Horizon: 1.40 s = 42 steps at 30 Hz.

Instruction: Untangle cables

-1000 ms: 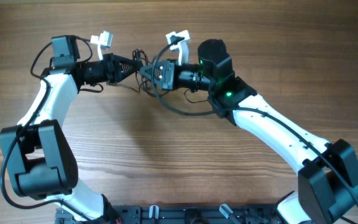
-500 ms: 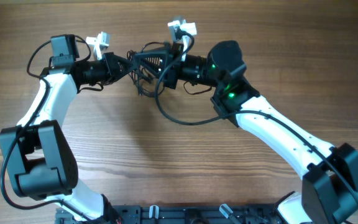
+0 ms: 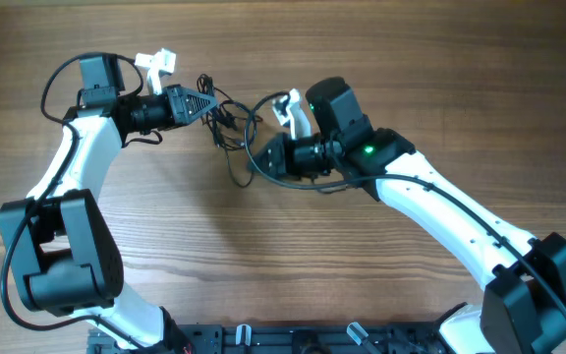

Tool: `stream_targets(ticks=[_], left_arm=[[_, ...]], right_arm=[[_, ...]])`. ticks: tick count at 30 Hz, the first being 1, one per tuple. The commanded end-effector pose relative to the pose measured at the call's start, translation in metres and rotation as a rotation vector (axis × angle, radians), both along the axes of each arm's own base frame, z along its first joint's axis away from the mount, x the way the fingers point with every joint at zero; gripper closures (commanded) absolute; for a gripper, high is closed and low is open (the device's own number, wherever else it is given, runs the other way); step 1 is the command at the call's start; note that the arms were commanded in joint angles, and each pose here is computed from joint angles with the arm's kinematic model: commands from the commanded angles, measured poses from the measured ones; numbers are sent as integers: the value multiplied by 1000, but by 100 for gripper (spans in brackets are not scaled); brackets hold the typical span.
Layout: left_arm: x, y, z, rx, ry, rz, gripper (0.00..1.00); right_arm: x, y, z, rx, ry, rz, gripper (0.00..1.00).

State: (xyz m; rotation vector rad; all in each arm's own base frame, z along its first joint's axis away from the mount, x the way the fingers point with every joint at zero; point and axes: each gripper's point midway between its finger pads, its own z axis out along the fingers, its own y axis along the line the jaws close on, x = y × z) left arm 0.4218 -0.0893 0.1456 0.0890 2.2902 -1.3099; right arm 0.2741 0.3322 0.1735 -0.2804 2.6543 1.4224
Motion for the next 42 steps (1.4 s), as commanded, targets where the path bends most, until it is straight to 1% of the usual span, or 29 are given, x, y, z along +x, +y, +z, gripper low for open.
stream_targets(ticks=[1, 2, 4, 6, 7, 8, 9, 10, 11, 12, 13, 14, 16, 21, 24, 30, 32, 35, 39, 41, 42], left_arm=[[-5, -3, 2, -31, -47, -57, 96], [-7, -6, 6, -46, -65, -78, 96], [-14, -12, 15, -92, -110, -132, 96], [-18, -14, 19, -120, -130, -160, 96], [-22, -16, 22, -134, -140, -176, 96], [-27, -21, 25, -154, -158, -206, 96], [-29, -26, 25, -158, -162, -225, 96], [-31, -30, 25, -158, -168, -237, 96], [-32, -35, 26, -161, -171, -251, 96], [-35, -42, 26, -164, -176, -272, 96], [-38, -51, 26, -165, -178, -297, 96], [-40, -57, 26, -163, -186, -316, 96], [-45, -70, 27, -163, -198, -354, 96], [-48, -79, 28, -164, -206, -377, 96], [-48, -79, 29, -173, -208, -381, 96], [-48, -79, 29, -172, -211, -381, 95], [-48, -79, 29, -172, -211, -381, 95], [-47, -79, 29, -168, -214, -379, 94], [-47, -79, 29, -168, -214, -379, 94], [-47, -79, 29, -168, -214, -379, 94], [-47, -79, 29, -168, -214, -379, 94]], right_arm=[[3, -16, -15, -141, -99, -10, 3], [7, -26, -26, -210, -96, -46, 1], [20, -58, -49, -410, -140, -140, 0], [30, -78, -57, -528, -194, -193, 1], [35, -83, -57, -560, -232, -196, 1], [42, -82, -54, -565, -305, -156, 1], [50, -76, -48, -544, -372, -137, 6], [55, -73, -44, -534, -426, -115, 20], [62, -69, -39, -527, -489, -96, 26], [73, -67, -31, -523, -564, -92, 38], [83, -66, -24, -521, -622, -106, 46], [91, -64, -17, -519, -680, -114, 50], [100, -58, -6, -509, -775, -88, 50], [111, -53, -2, -517, -879, -48, 49], [118, -47, -10, -522, -908, -28, 50], [124, -42, -38, -550, -903, 20, 64], [123, -42, -41, -553, -895, 25, 64], [114, -32, -41, -484, -876, 73, 64], [111, -32, -43, -485, -865, 82, 80], [109, -34, -46, -493, -852, 89, 82], [108, -34, -48, -496, -846, 92, 84]])
